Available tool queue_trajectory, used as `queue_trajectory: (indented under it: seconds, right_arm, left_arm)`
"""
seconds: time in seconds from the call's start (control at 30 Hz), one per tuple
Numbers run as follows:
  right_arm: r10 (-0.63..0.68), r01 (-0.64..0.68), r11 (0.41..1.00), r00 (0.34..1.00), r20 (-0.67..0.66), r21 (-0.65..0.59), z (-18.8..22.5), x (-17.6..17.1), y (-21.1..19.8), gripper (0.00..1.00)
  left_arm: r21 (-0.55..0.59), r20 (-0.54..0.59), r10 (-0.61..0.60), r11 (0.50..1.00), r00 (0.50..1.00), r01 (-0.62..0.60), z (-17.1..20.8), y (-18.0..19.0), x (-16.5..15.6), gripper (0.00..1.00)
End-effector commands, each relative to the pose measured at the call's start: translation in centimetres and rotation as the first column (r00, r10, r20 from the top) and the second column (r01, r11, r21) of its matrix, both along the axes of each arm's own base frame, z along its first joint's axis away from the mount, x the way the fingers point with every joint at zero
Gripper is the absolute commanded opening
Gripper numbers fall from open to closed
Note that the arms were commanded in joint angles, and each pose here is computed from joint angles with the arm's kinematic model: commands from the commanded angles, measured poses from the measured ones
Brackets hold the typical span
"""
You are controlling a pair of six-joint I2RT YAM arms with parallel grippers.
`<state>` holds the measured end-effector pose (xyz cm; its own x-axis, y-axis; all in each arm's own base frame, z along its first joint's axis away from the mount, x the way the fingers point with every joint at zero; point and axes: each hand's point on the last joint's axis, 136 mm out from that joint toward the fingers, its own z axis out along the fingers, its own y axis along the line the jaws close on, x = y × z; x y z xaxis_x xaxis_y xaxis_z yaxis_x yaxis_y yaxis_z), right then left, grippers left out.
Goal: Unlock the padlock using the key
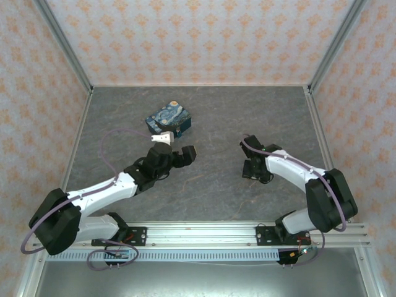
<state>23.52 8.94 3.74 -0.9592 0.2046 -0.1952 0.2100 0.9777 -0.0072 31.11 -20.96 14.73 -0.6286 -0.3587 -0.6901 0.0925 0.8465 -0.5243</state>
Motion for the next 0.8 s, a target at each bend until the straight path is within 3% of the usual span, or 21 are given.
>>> queue_trajectory:
  seconds: [0.0,0.77]
  right_arm:
    - [-0.001,0.000,0.999,1.000,-0.006,-0.037,0.2,0.4,-0.3,0.49]
    - [0.016,-0.020,0.999,0.996,-0.084,-0.047,-2.1,0.5,0.3,0.28]
  left_arm:
    - [-0.037,0.045,-0.016,0.999,0.999,0.017,1.9,-1.2,0.6,1.00]
    - [-0.018,0.031,-0.011,1.000,0.999,0.012,2.3,-1.3,0.9,1.00]
